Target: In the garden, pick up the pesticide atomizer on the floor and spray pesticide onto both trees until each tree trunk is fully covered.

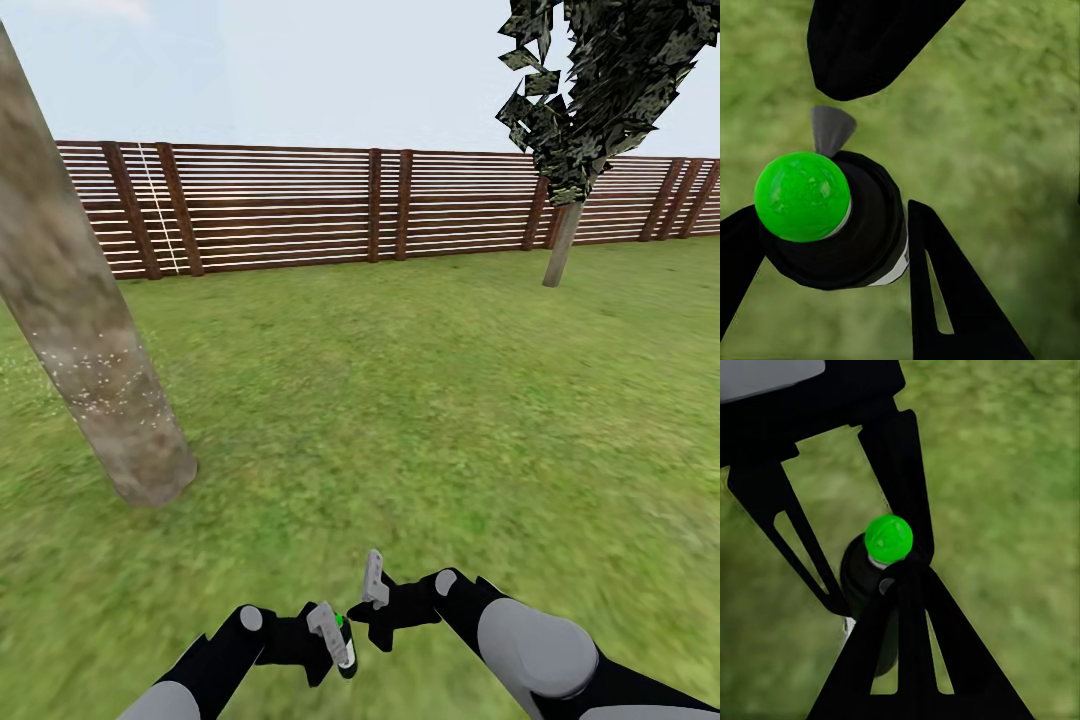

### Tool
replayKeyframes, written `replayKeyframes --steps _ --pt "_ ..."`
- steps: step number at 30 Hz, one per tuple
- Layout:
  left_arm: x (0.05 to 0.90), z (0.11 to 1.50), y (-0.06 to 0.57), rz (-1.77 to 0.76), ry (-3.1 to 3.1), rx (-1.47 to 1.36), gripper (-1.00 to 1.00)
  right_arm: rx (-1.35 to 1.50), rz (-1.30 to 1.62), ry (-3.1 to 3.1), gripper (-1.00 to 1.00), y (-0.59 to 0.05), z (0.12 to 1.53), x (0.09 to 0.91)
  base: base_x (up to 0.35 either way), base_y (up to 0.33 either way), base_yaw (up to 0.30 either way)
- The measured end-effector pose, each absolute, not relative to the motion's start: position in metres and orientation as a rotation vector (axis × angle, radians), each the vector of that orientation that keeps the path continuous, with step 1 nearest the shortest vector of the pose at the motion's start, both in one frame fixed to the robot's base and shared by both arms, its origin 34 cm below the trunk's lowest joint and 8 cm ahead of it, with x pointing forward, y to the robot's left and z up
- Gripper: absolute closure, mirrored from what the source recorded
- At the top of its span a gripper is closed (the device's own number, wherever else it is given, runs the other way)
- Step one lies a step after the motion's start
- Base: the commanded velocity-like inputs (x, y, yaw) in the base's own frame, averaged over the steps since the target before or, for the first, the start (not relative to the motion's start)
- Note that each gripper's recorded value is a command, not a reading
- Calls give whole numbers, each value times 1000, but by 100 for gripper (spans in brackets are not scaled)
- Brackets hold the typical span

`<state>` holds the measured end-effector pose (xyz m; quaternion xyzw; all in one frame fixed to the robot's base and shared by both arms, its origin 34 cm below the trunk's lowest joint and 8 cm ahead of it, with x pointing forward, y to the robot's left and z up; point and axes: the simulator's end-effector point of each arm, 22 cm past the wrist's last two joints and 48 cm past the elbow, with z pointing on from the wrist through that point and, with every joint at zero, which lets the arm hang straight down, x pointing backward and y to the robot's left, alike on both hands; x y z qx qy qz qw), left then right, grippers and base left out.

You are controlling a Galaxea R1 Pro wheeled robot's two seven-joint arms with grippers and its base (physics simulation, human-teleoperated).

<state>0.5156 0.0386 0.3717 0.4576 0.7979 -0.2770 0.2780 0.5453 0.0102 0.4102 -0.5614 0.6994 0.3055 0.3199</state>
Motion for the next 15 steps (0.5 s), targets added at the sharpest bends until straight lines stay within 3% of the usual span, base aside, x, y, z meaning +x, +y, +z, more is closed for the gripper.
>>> replayKeyframes --steps 15 --pt "517 373 35 -748 2138 1216 100 -1475 803 1838 100 10 410 545 0 0 0"
